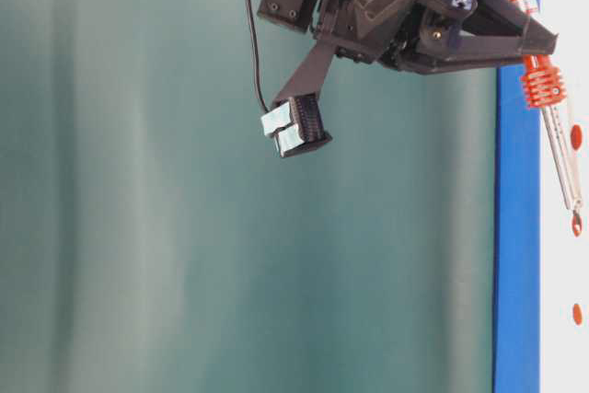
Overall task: Touch the tip of the soldering iron to the mark.
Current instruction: 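Lower the iron tip onto the middle red dot and hold, then lift the iron tip and move it right past the dots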
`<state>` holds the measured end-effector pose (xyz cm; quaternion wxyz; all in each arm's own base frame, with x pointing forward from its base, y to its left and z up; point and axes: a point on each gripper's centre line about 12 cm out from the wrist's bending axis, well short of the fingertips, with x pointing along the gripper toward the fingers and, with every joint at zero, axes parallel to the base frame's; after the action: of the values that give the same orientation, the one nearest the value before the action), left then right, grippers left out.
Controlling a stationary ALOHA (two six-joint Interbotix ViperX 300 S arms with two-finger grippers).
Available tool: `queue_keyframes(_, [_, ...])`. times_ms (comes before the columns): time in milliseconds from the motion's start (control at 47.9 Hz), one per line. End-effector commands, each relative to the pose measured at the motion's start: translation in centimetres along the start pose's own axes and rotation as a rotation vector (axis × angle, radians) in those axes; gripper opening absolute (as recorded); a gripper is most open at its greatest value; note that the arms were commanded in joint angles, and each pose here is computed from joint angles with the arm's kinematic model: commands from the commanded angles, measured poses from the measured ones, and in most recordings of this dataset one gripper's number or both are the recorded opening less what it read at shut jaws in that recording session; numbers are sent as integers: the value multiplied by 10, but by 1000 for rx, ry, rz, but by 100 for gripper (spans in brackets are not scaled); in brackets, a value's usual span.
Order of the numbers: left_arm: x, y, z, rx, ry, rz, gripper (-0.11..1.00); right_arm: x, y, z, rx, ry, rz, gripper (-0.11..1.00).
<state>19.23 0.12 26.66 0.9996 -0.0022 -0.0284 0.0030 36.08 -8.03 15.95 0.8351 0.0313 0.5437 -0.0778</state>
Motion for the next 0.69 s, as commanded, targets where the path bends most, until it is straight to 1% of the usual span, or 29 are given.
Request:
queue_keyframes(0, [2,0,3,2,-6,1,0,-7,-1,6,2,-26,-3,6])
queue_keyframes(669, [2,0,3,0,-9,1,0,-6,-2,4,2,-14,-3,6])
